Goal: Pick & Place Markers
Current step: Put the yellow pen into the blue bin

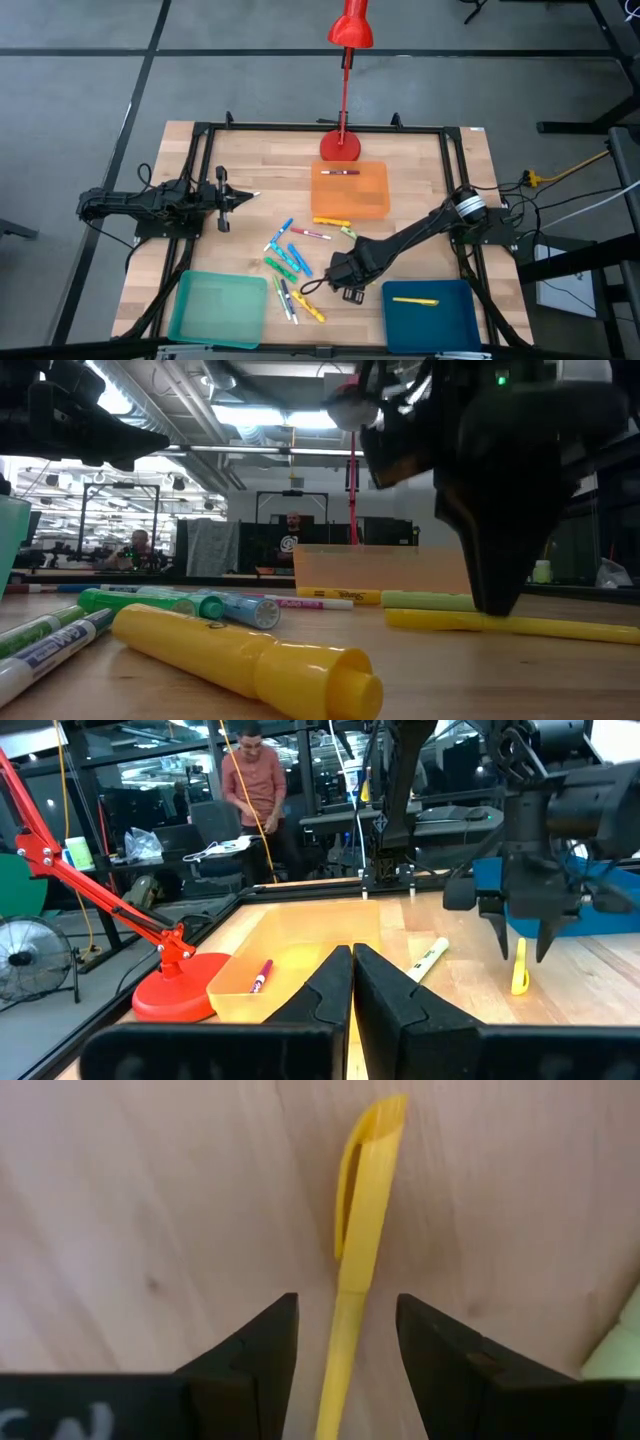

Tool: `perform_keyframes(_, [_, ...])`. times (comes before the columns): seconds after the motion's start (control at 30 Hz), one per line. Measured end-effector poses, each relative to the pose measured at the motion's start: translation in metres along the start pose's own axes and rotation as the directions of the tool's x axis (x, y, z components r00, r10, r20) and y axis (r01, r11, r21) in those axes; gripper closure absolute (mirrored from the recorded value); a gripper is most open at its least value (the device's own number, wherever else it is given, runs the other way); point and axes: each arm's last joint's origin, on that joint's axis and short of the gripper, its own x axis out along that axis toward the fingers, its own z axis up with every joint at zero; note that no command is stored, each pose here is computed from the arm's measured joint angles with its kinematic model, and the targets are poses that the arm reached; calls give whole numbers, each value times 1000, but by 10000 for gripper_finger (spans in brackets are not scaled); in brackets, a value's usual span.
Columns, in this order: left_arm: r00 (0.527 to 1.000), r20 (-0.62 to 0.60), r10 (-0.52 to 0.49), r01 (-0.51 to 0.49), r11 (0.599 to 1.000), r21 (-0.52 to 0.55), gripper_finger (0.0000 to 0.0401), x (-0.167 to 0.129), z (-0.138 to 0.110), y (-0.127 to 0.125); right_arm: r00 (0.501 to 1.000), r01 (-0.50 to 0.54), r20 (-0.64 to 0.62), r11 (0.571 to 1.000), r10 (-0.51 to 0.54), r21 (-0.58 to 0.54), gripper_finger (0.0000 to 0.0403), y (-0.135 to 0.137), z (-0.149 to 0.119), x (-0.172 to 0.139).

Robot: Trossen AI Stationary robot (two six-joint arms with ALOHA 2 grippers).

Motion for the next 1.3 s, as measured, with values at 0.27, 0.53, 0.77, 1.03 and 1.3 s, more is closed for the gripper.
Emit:
perform_keyframes(0.27, [1000,0,0,0,1000,0,389,0,0,0,1000,21,-18,1000,-21,3,234,2,2,16])
perform_keyframes(0.53, [1000,0,0,0,1000,0,391,0,0,0,999,30,-11,1000,-30,4,238,2,2,18])
perform_keyframes(0.77, [1000,0,0,0,1000,0,389,0,0,0,1000,24,-5,1000,-24,2,303,3,3,19])
perform_keyframes(1.03, [1000,0,0,0,1000,0,391,0,0,0,1000,21,-1,1000,-21,-3,377,3,3,20])
perform_keyframes(1.3, [1000,0,0,0,1000,0,391,0,0,0,1000,24,5,1000,-24,1,377,3,4,20])
